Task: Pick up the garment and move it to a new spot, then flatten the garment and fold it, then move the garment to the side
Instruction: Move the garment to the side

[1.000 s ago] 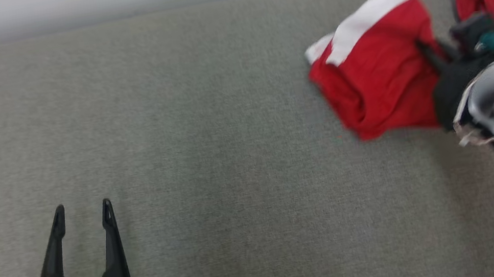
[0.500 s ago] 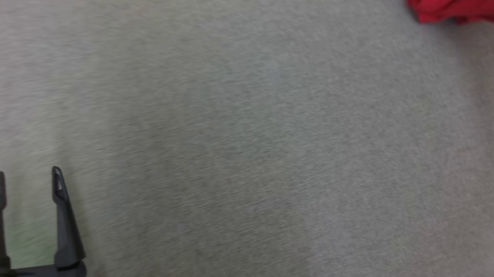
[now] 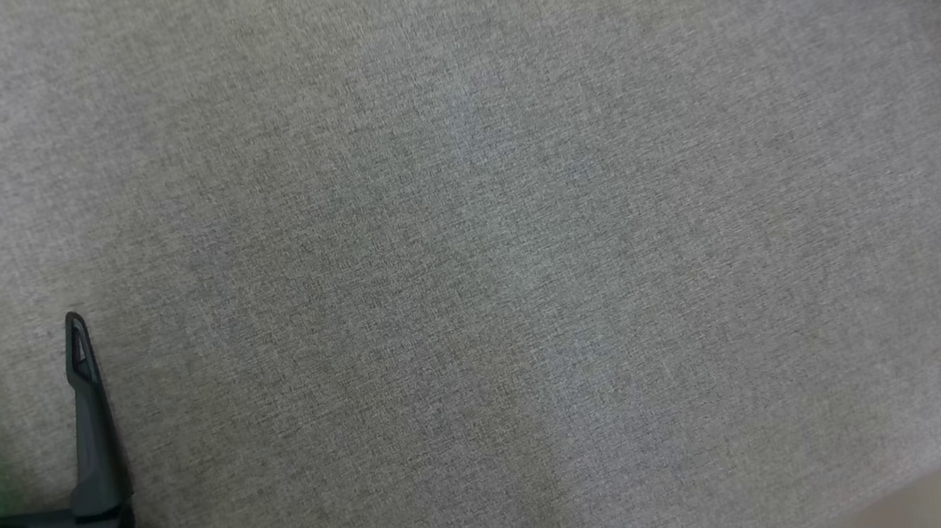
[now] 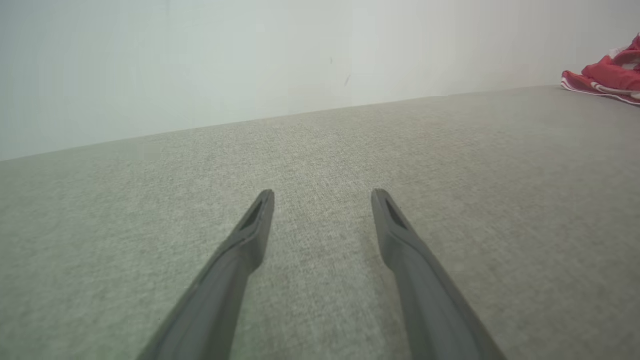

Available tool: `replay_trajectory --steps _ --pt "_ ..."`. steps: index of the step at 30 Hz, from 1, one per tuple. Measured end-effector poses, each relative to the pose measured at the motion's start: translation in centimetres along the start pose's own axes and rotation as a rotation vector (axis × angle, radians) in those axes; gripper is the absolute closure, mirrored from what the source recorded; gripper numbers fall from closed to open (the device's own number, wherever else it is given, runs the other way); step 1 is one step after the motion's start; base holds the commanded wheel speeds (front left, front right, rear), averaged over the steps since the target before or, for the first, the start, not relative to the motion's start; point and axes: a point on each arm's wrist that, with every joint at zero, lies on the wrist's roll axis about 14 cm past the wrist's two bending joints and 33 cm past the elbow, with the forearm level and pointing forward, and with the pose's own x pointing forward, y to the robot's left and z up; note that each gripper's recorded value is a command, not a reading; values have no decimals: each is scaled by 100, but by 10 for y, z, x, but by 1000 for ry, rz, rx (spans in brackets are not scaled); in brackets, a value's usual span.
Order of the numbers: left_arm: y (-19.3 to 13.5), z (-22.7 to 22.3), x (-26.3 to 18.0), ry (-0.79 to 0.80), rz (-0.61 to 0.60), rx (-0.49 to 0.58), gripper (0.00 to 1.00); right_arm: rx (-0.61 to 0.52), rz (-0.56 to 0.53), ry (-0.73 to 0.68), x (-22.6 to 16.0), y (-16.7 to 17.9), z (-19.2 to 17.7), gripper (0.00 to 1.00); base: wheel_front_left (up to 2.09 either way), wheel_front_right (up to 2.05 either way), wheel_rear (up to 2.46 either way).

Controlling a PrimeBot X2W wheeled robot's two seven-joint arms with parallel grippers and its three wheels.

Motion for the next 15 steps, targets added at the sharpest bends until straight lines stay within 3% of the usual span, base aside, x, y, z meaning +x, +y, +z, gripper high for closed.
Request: replay_trajectory --steps 6,7,8,15 --pt "2 -3 -1 4 4 -2 0 -34 1 1 10 6 2 100 0 0 0" --pt "2 -3 -1 5 4 -2 0 -39 -2 4 11 6 2 74 0 0 0" --pt "3 -4 -1 7 6 -2 0 -51 -4 5 13 6 3 0 0 0 0" --pt "6 -3 -2 7 29 -10 0 -35 -52 -92 19 -6 29 0 0 0 0"
